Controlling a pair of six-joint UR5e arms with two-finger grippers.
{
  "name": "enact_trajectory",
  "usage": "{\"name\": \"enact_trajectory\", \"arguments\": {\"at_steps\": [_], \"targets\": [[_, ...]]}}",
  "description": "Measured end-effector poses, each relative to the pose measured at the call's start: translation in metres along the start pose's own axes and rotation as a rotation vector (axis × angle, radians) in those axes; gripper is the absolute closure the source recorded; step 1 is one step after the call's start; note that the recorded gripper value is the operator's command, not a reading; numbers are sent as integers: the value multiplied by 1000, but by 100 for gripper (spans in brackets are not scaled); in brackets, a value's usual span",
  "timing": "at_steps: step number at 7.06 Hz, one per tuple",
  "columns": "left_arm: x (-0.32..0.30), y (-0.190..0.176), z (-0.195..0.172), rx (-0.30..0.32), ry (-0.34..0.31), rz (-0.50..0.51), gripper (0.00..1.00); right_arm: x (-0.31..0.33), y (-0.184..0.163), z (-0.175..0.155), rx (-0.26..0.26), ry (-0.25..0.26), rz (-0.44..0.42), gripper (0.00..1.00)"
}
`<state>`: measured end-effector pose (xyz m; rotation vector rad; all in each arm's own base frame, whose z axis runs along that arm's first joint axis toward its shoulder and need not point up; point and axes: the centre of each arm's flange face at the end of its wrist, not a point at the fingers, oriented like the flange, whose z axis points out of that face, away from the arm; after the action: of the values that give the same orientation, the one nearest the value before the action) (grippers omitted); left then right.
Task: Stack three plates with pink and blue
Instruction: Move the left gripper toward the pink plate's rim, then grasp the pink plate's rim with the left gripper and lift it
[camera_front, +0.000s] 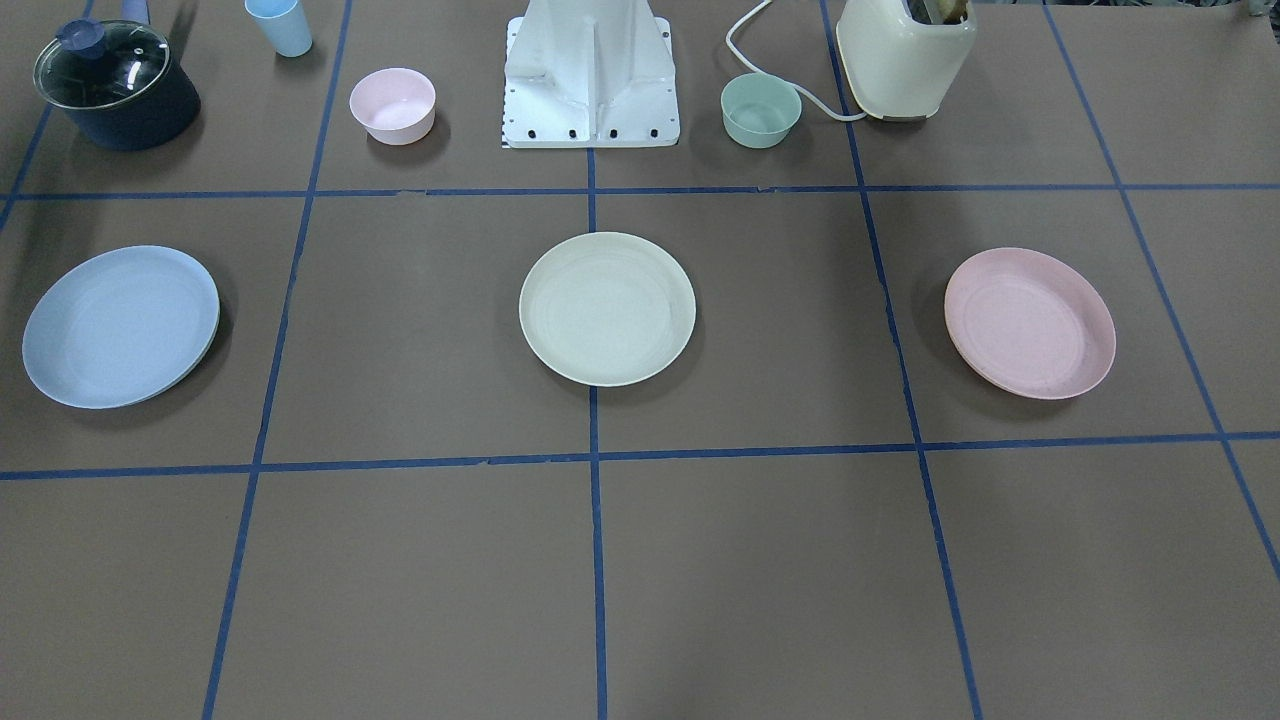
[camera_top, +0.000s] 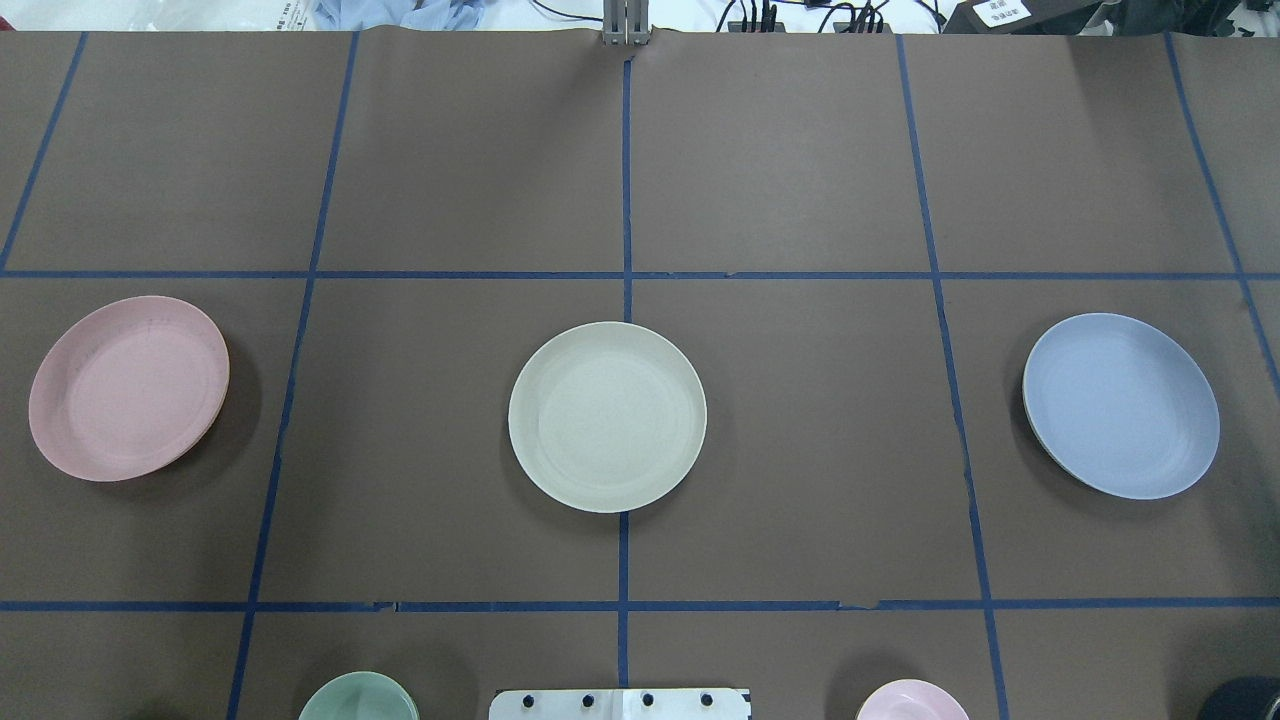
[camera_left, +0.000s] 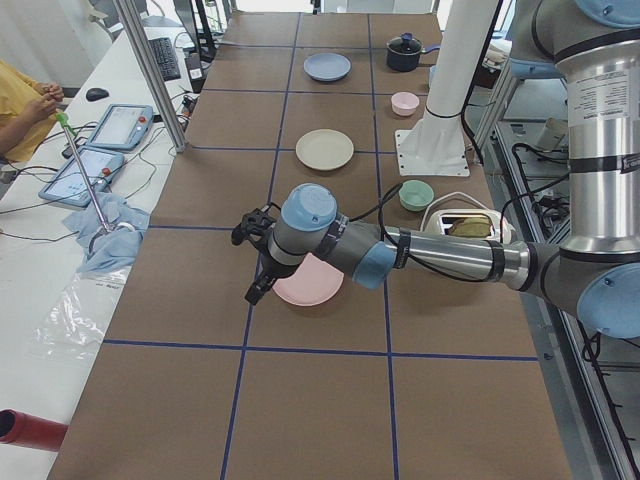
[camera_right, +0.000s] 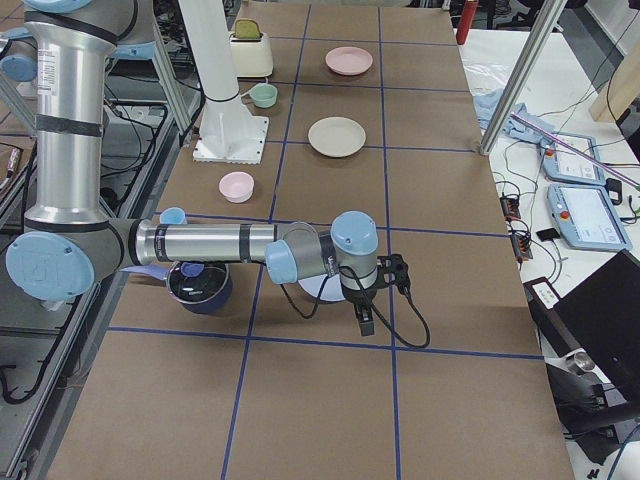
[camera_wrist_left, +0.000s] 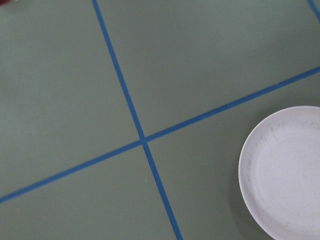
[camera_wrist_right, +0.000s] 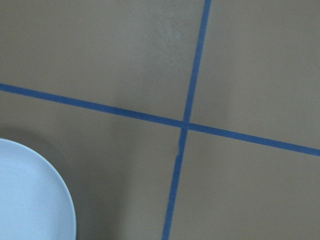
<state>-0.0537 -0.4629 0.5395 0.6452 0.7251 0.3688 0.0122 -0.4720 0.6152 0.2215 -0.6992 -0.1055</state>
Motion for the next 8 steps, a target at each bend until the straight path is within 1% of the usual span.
{"name": "enact_trajectory", "arguments": {"at_steps": [1,2,3,4,5,6,7,8], "targets": [[2,-8,10,55,38,47,0,-25,-5,9,37,-19,33,0],[11,-7,25,86,93,69,0,-42,-6,16,61,-39,53,0],[28,3,51,90,147,73,0,-49,-5,18,71,-51,59,0],[46,21,86,67,175,20,0,-52,-4,19,74,-56,62,0],[60,42,121,73,157,-59,0,-53,-1,19,74,-58,63,0],[73,64,152,99,137,-148,2,-53,2,19,74,-58,63,0],[87,81,177,124,122,-225,10,-52,5,19,74,-59,62,0],[102,93,196,135,103,-281,20,-50,10,19,77,-59,60,0]]}}
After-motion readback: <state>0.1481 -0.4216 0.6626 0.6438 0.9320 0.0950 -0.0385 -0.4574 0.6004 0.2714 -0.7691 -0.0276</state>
